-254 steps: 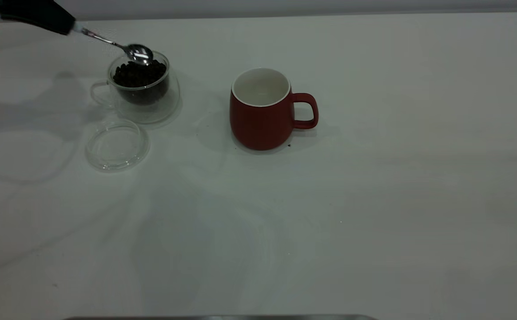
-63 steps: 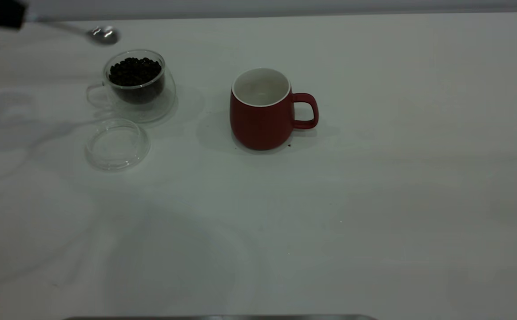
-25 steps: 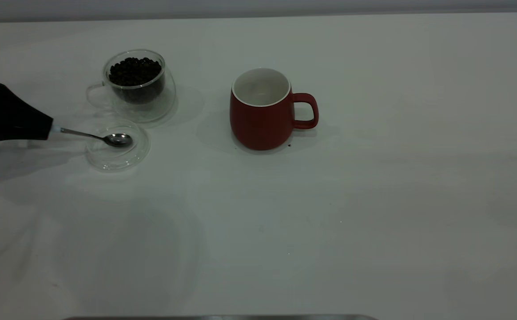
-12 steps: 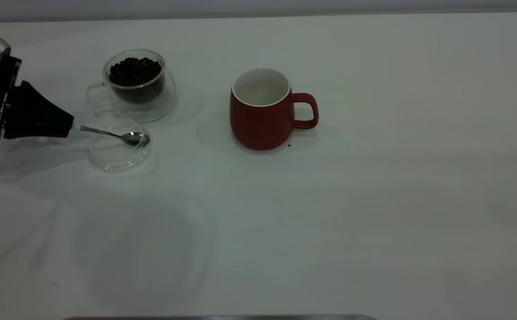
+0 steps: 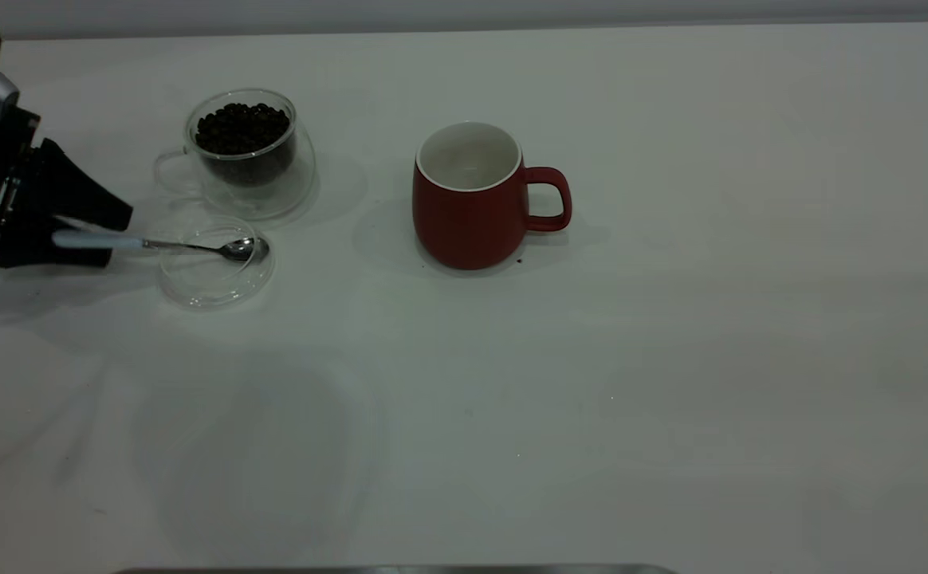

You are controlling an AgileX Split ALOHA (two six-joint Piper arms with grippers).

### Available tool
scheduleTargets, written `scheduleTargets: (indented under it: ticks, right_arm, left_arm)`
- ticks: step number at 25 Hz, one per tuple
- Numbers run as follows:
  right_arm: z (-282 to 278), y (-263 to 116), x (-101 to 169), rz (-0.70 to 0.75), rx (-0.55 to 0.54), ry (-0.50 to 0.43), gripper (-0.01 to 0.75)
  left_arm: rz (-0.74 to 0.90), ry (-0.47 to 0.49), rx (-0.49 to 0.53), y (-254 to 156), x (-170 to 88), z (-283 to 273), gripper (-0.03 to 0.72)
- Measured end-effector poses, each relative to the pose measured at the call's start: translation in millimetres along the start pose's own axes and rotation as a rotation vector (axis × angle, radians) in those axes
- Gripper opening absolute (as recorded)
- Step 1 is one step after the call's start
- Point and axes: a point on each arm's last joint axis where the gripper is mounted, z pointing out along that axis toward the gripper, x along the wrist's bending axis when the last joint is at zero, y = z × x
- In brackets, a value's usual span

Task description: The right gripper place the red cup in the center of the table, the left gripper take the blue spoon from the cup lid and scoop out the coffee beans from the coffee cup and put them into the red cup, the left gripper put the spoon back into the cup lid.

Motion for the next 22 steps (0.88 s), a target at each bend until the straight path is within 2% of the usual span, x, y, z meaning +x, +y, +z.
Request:
scheduleTargets:
  ticks: [3,7,12,16,22]
  right_arm:
    - [0.0,0.0,0.0,0.000,0.000,0.000,0.587]
    - [0.0,0.0,0.0,0.000,0.000,0.000,0.587]
    - [0.0,0.0,0.0,0.000,0.000,0.000,0.587]
    - [0.0,0.0,0.0,0.000,0.000,0.000,0.587]
    - [0.0,0.0,0.0,0.000,0.000,0.000,0.587]
  left_arm:
    - [0.001,0.091,0.059,5.3,4.1,-7.7,0.561]
    - [0.018,0.210,0.126,20.4,4.7,-26.2,0.565]
    - [0.021,0.299,0.167,48.8,-10.6,-59.9,0.564]
    - [0.018,0.404,0.084,77.6,-33.9,-95.5,0.566]
    - [0.125,0.510,-0.046,88.5,-113.2,-138.8,0.567]
